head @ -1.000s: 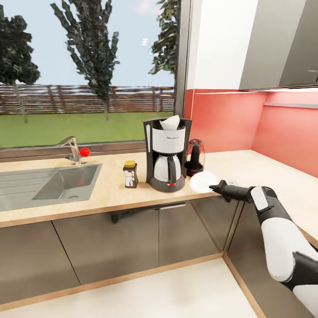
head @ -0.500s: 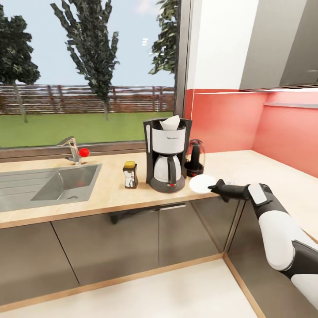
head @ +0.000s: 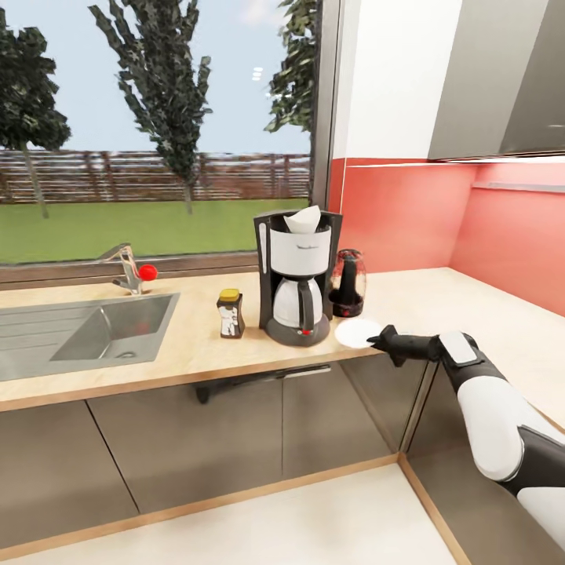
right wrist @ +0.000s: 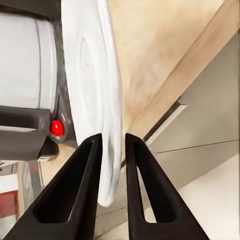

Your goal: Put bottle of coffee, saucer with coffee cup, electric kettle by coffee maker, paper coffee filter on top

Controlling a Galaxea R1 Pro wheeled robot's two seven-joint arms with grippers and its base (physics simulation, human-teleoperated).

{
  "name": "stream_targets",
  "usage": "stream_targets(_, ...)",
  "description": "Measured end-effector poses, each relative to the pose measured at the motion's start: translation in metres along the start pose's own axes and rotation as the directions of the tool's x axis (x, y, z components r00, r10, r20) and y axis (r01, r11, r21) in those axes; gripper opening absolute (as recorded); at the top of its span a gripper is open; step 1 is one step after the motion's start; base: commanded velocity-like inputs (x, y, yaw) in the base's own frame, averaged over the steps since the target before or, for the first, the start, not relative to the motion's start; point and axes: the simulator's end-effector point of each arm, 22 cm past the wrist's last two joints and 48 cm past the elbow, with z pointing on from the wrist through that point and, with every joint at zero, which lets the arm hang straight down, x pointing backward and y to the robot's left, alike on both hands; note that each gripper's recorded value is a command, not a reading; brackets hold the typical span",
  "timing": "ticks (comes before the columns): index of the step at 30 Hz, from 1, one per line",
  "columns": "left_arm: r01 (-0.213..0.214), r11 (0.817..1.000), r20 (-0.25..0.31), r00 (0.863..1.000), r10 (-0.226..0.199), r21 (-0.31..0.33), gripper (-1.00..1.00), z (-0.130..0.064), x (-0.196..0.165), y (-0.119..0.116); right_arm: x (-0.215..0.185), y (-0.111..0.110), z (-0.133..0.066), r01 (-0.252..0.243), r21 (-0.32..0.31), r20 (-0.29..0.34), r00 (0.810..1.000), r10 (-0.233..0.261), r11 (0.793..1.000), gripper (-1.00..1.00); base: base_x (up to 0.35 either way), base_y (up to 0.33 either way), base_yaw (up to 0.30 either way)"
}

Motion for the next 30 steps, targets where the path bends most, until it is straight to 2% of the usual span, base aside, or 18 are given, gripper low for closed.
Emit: stream_targets(30,0.0,1.0,0.0,1.0,0.0,0.0,1.0,0.0,0.0,0.0,0.0033,-0.0025,0.0019,-0.012,0.0,-0.008,1.0,0.012,1.0,-1.0,0.098,-0.016,0.0)
